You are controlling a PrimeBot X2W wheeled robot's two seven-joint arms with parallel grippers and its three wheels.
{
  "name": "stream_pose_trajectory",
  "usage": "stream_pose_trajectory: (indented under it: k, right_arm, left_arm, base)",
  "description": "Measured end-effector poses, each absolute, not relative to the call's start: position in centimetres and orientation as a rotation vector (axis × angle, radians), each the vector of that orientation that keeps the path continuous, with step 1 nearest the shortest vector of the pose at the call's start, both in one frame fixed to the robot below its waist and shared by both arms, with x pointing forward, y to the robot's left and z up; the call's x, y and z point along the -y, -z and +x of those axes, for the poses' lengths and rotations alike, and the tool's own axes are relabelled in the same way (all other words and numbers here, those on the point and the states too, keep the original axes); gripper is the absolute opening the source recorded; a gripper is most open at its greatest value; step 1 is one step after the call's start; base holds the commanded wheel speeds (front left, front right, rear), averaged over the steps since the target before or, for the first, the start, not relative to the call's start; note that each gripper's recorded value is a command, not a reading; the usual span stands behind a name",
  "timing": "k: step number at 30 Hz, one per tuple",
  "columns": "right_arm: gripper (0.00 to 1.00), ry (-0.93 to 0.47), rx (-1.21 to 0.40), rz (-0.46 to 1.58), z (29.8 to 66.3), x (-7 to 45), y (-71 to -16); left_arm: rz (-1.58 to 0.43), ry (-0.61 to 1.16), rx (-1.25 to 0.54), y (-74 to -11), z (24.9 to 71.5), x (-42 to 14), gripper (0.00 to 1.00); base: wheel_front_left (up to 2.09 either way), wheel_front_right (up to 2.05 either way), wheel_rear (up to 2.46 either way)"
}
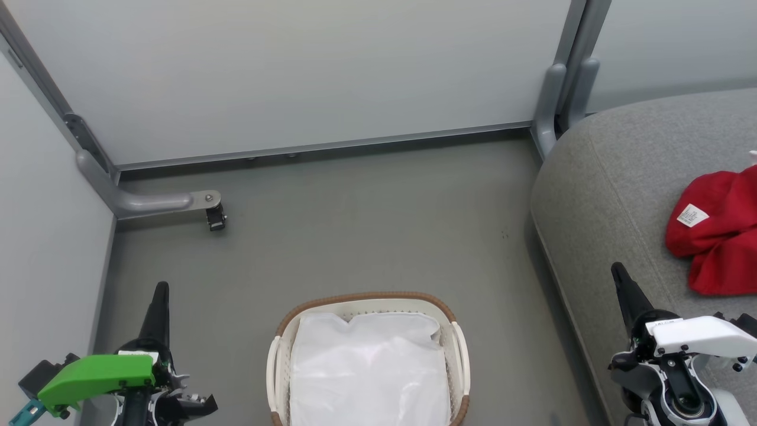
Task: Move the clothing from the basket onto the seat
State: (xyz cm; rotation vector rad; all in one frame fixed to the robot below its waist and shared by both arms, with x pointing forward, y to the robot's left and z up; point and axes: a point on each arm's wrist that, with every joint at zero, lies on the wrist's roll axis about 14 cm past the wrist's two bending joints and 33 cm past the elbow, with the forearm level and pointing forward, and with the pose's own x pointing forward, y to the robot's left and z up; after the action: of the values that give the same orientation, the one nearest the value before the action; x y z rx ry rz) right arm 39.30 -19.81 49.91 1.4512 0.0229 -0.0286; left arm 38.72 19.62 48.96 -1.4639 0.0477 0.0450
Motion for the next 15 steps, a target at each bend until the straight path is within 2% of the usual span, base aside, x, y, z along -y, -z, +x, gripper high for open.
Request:
stream_pose_trajectory:
  k: [15]
  right_arm:
    - [0.00, 0.004, -0.005, 1.559, 39.0, 19.9, -50.6]
  left_arm:
    - [-1.559, -0.015, -0.021, -50.0, 38.7, -19.8, 0.00]
  base:
    - [0.00, 0.00, 0.00]
